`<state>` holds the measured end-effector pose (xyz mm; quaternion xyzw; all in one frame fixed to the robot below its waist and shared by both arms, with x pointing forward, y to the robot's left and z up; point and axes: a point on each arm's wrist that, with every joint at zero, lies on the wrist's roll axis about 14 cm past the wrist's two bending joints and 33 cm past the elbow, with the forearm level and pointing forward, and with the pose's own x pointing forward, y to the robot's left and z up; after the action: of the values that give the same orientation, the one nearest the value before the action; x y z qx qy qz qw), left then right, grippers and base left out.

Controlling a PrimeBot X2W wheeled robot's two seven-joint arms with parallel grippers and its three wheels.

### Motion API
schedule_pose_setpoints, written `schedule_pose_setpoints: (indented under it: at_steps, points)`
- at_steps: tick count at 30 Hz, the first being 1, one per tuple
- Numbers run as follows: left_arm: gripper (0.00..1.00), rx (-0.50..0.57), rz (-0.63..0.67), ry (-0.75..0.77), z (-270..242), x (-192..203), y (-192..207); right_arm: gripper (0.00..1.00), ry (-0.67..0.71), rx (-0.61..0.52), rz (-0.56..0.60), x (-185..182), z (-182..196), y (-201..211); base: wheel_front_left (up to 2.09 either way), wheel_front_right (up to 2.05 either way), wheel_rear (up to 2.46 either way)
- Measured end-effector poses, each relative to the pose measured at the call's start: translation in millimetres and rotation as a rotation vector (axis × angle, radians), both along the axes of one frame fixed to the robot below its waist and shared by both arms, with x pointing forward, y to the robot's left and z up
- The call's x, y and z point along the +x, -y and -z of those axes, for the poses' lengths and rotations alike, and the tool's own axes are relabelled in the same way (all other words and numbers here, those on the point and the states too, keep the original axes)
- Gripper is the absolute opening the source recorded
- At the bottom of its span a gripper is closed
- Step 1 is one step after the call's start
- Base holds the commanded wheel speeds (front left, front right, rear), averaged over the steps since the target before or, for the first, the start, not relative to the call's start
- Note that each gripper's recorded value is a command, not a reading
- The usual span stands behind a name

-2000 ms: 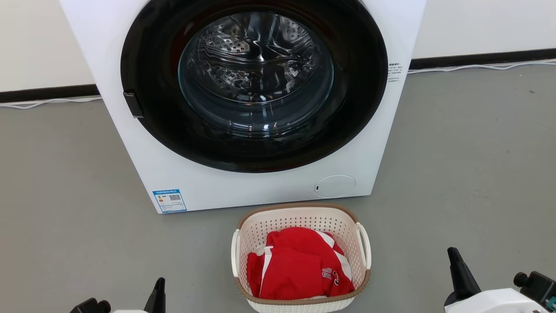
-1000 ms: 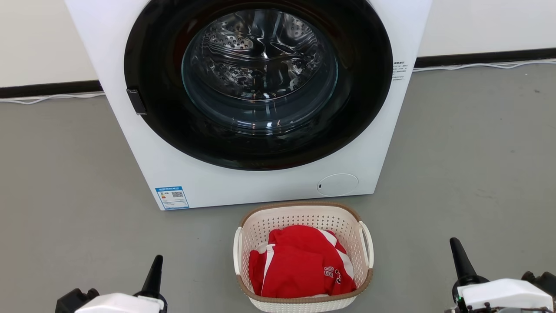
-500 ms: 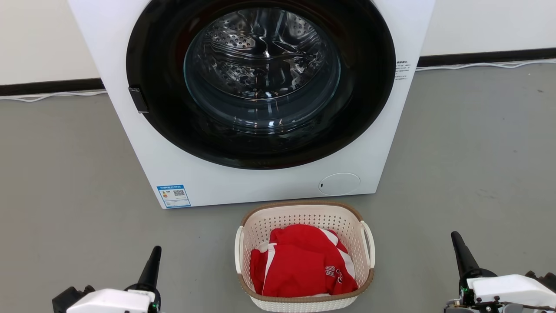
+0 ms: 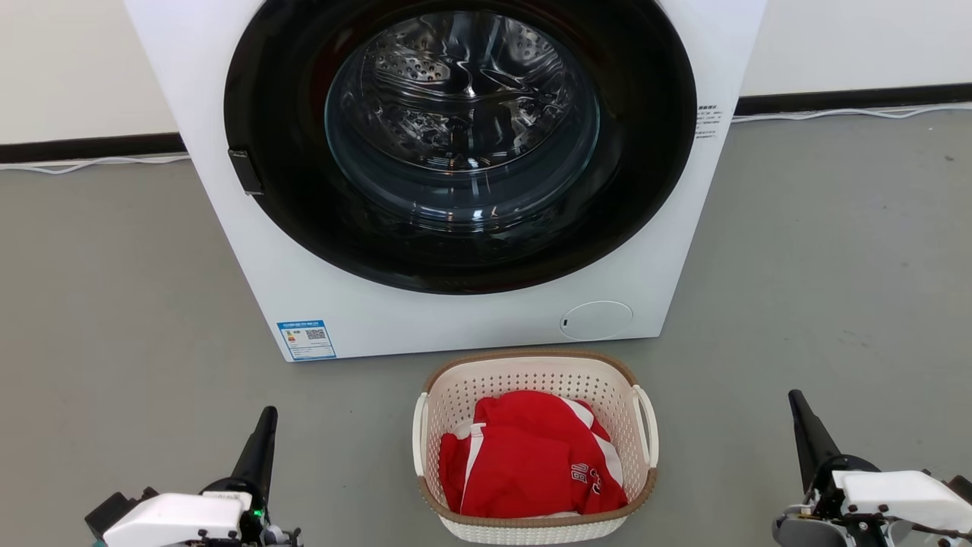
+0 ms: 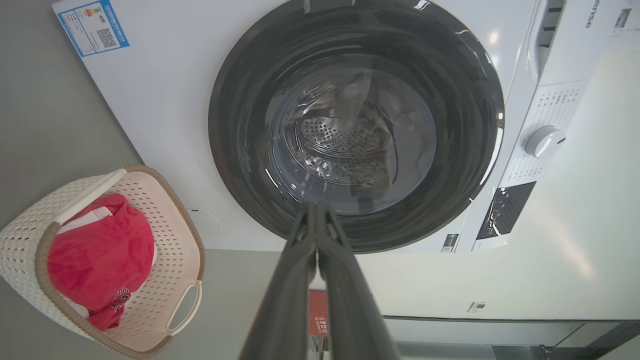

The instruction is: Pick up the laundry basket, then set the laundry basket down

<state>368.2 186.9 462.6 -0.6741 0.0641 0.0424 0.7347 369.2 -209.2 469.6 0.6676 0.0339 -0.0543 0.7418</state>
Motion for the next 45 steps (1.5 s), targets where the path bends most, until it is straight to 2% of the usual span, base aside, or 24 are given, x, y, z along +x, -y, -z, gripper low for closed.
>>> schedule_pose_setpoints:
  at_steps: [10,45]
  points:
    - [0.00,-0.091,-0.012,0.047,-12,5,-2,0.00,0.031,0.106,0.006,4,-7,-1,0.00,0.00,0.00]
    - [0.00,-0.092,-0.012,0.051,-13,5,-2,0.00,0.045,0.106,0.005,7,-12,-2,0.00,0.00,0.00]
